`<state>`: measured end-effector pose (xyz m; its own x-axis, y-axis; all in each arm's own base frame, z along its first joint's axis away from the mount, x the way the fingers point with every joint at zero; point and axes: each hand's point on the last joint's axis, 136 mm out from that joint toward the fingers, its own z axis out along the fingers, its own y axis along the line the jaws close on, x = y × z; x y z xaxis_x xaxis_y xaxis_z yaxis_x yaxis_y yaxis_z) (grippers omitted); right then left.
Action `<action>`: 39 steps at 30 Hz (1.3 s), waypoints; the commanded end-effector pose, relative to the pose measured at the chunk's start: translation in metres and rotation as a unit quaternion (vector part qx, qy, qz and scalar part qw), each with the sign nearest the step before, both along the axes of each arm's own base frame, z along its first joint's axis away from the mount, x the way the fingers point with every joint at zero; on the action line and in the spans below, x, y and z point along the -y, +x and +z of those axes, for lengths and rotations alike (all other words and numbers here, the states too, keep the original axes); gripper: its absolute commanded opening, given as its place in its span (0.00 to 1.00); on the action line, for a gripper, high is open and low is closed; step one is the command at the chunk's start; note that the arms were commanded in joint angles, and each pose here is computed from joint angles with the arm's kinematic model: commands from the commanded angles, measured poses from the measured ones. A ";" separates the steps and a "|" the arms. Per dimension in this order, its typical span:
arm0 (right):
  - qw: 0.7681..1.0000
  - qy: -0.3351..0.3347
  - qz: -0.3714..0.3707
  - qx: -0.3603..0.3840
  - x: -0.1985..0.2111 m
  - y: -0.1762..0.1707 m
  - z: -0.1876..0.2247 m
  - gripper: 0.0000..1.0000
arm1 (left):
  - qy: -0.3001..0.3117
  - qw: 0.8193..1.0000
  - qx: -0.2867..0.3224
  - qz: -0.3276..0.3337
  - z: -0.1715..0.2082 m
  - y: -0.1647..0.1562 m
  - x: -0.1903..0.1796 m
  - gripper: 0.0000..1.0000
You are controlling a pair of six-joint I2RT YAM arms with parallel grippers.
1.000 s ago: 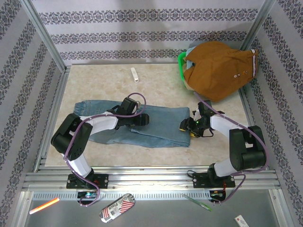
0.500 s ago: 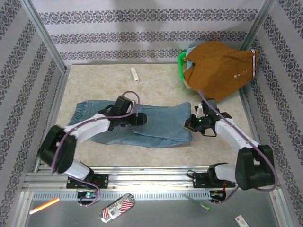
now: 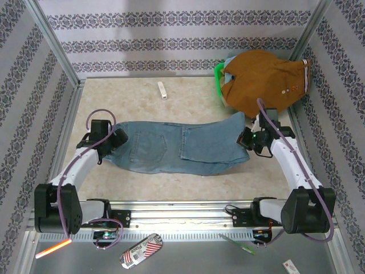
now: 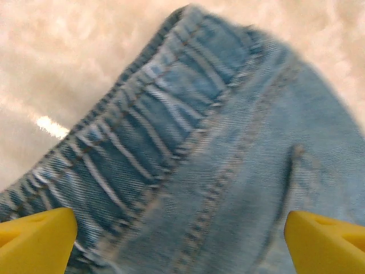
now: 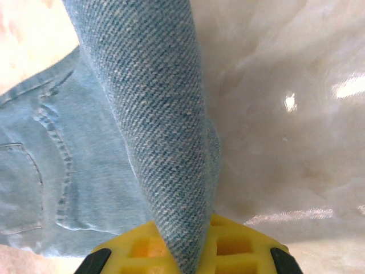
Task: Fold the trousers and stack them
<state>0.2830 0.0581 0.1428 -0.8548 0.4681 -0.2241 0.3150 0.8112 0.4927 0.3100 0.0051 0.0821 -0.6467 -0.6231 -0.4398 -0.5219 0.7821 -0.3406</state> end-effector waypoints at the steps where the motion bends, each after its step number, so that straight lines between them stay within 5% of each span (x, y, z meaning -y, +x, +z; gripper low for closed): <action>1: 0.999 -0.022 0.001 0.045 0.008 0.015 0.033 0.00 | 0.001 1.000 -0.007 0.000 -0.017 0.002 -0.002 0.91; 7: 0.997 -0.055 0.011 0.058 0.020 0.023 0.056 0.00 | -0.052 0.998 -0.034 -0.031 -0.056 -0.007 0.024 0.80; 13: 0.994 -0.082 0.020 0.072 0.027 0.032 0.082 0.00 | -0.072 0.991 -0.064 -0.095 -0.079 -0.041 0.085 0.79; 19: 0.991 -0.086 0.039 0.090 0.019 0.044 0.110 0.00 | -0.098 0.983 -0.059 -0.145 -0.077 -0.075 0.146 0.79; 24: 0.989 -0.079 0.073 0.102 -0.007 0.045 0.128 0.00 | -0.133 0.971 -0.025 -0.195 -0.037 -0.081 0.181 0.80; 27: 0.986 -0.082 0.094 0.107 -0.025 0.043 0.138 0.00 | -0.101 0.974 0.006 -0.201 0.001 -0.073 0.162 0.87; 31: 0.982 -0.084 0.117 0.120 -0.047 0.038 0.154 0.00 | -0.098 0.986 0.049 -0.126 0.025 -0.058 0.100 0.83; 39: 0.977 -0.080 0.153 0.127 -0.091 0.031 0.157 0.00 | -0.122 0.983 0.024 -0.136 -0.013 -0.044 0.095 0.84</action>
<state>0.3085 0.1377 0.2895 -0.8746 0.1298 -0.4672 -0.0648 0.9236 0.3779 0.2716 -0.0820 0.0927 -0.7219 -0.5725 -0.3887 -0.3207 0.7746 -0.5451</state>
